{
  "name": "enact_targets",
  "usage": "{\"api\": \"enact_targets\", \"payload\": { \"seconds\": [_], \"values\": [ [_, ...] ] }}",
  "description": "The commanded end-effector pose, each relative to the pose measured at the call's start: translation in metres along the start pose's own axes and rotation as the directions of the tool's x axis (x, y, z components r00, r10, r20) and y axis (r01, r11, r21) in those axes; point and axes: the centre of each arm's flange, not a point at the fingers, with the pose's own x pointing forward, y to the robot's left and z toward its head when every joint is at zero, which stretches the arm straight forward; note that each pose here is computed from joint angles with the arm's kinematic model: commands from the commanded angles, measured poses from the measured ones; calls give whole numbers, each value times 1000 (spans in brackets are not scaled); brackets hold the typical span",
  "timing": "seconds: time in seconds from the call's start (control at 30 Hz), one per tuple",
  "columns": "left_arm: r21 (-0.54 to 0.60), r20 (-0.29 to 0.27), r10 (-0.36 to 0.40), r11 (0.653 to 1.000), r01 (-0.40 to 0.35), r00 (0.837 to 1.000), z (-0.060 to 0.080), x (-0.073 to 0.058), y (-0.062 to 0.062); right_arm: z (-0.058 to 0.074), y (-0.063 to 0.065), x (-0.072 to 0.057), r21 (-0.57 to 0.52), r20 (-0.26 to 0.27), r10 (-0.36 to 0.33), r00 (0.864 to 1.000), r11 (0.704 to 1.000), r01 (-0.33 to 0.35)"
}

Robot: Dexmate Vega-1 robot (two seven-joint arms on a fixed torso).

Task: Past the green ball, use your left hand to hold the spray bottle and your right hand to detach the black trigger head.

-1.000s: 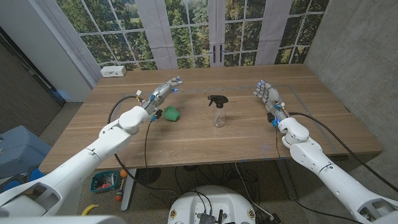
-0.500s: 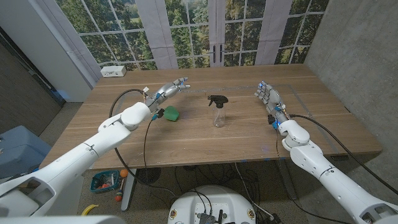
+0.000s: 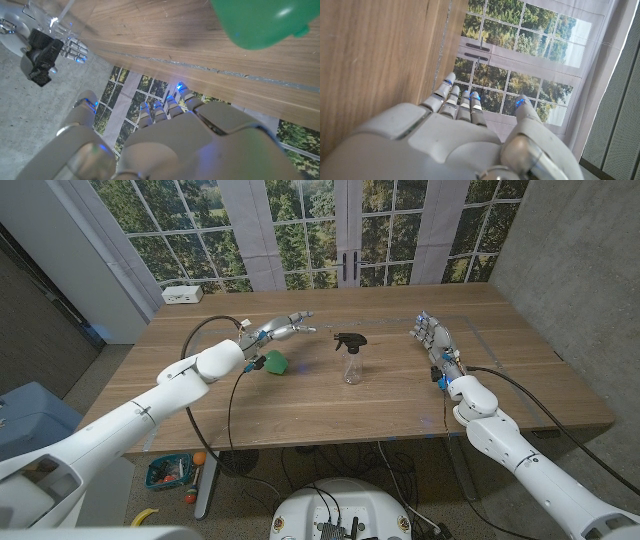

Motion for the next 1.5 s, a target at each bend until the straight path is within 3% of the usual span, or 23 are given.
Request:
{"api": "enact_targets", "payload": {
  "seconds": [0.03, 0.23, 0.7, 1.03, 1.5],
  "values": [
    [128, 2, -87, 988, 86, 996, 4, 3, -1, -1, 5, -5, 3, 3, -16, 1000, 1000, 16],
    [215, 13, -124, 969, 119, 992, 10, 8, -4, -2, 7, -6, 3, 3, -20, 1000, 1000, 20],
    [296, 19, -191, 939, 177, 981, 13, 12, -11, -5, 11, -6, 4, -2, -30, 1000, 1000, 30],
    [246, 47, -276, 935, 257, 960, 10, 21, -31, -6, 11, -8, -1, -4, -34, 999, 999, 34],
    [90, 124, -307, 951, 297, 944, 9, 32, -56, -3, 6, -16, -4, -4, -45, 999, 999, 45]
  ]
}}
